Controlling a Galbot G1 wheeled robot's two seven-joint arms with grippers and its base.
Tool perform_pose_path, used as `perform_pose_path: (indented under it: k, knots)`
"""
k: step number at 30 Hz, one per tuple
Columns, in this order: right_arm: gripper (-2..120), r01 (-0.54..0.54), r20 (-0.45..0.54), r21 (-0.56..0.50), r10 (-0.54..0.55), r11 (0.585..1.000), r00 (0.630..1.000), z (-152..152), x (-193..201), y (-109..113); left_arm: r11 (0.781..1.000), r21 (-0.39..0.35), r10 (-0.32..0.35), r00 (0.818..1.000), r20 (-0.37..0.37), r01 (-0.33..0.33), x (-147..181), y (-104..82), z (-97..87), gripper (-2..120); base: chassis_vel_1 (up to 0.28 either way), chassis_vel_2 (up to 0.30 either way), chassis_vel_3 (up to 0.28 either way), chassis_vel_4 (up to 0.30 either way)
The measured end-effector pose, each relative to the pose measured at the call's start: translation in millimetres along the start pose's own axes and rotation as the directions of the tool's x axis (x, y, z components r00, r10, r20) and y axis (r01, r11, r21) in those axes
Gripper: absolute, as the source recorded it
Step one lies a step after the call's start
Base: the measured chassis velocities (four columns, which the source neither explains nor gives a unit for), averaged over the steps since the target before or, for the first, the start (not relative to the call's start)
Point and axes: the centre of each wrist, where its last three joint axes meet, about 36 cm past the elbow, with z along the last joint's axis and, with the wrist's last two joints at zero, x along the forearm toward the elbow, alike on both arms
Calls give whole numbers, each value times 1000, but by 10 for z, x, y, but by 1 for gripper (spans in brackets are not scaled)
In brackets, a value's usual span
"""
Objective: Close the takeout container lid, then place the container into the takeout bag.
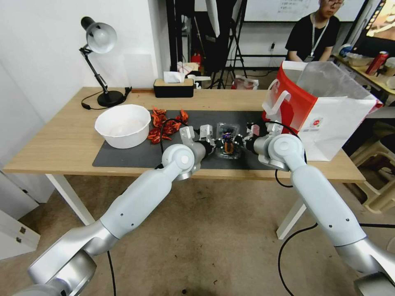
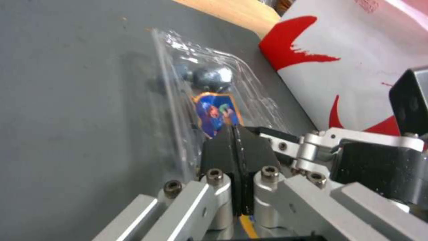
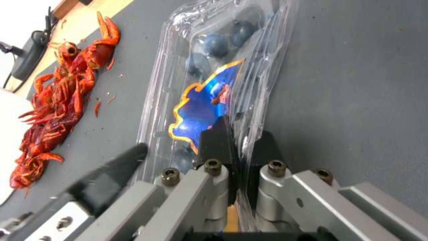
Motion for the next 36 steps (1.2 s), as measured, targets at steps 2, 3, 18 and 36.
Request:
perform_pose_path:
  k: [2,3,18,36]
  knots:
    - [1,-1,2,-2,1,1000,1000,-6,5,-3,1000,-3,-2,1000,7,2,72,46,-19,0,0,0,0,0]
    - [1,-1,3,-2,1,1000,1000,-10,7,-6,1000,-3,-3,1000,10,3,109,72,-20,0,0,0,0,0]
    - [1,-4,6,-5,4,1000,1000,-17,23,-44,998,-8,-58,997,44,58,810,464,167,0,0,0,0,0]
    - [0,97,142,124,-114,988,983,-50,240,187,995,0,-100,987,124,101,2070,426,657,41,0,0,0,0]
